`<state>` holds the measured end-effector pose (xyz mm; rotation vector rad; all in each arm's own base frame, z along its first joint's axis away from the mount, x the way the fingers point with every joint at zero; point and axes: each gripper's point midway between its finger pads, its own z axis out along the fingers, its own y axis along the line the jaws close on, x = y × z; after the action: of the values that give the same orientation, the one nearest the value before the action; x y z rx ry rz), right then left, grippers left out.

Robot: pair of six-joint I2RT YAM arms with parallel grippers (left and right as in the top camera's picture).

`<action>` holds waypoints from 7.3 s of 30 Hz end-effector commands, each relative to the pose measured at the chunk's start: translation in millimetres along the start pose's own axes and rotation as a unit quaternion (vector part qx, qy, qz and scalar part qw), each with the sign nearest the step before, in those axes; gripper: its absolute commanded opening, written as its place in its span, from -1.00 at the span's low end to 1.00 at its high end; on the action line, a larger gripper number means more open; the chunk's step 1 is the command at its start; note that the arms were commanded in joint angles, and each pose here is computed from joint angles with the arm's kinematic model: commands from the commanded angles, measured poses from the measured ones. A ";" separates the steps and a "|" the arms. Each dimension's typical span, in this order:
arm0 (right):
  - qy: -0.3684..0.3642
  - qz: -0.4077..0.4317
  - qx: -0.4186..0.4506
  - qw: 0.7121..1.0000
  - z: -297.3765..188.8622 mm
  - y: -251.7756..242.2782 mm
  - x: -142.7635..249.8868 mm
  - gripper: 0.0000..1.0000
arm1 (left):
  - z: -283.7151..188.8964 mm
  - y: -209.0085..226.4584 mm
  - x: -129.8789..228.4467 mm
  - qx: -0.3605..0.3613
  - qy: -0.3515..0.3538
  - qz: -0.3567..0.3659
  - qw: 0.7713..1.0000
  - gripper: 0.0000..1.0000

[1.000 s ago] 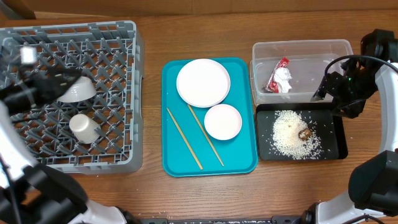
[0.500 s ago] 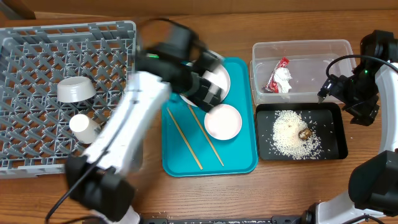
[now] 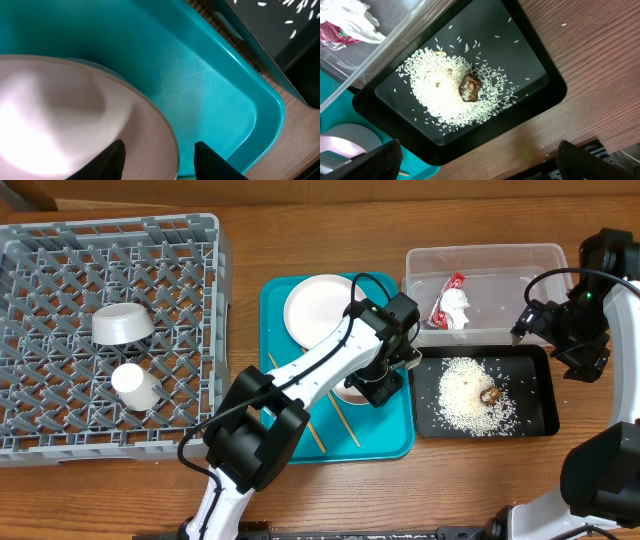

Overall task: Sort waste into correct bins and load items into the dishwasher
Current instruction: 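Grasp the pink bowl on the teal tray with the left gripper, then place the pink bowl into the dish rack and release, then withdraw the left gripper and reach to the chopsticks on the tray, then grasp one chopstick and drop it upright into the dish rack, then grasp the second chopstick and place it into the dish rack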

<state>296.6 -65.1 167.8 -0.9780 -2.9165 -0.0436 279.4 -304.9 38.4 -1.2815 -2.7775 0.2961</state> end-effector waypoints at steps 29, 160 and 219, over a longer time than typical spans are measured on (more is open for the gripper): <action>-0.014 0.006 0.001 1.000 -7.2 -2.6 -0.4 1.00 | -251.6 123.8 22.1 0.019 -0.306 -0.171 0.936 -0.92; -0.001 0.001 -0.004 1.000 -7.1 -1.4 5.3 1.00 | -162.2 208.3 184.7 -0.125 -0.192 -0.473 0.851 0.54; 0.000 0.001 -0.004 1.000 -7.1 -1.7 6.0 1.00 | -172.3 239.4 192.9 -0.215 -0.206 -0.493 0.817 -0.92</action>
<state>290.5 -62.7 168.3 -0.9699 -2.8910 -0.0478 348.9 -1.3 158.5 0.5490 -3.4990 -0.0745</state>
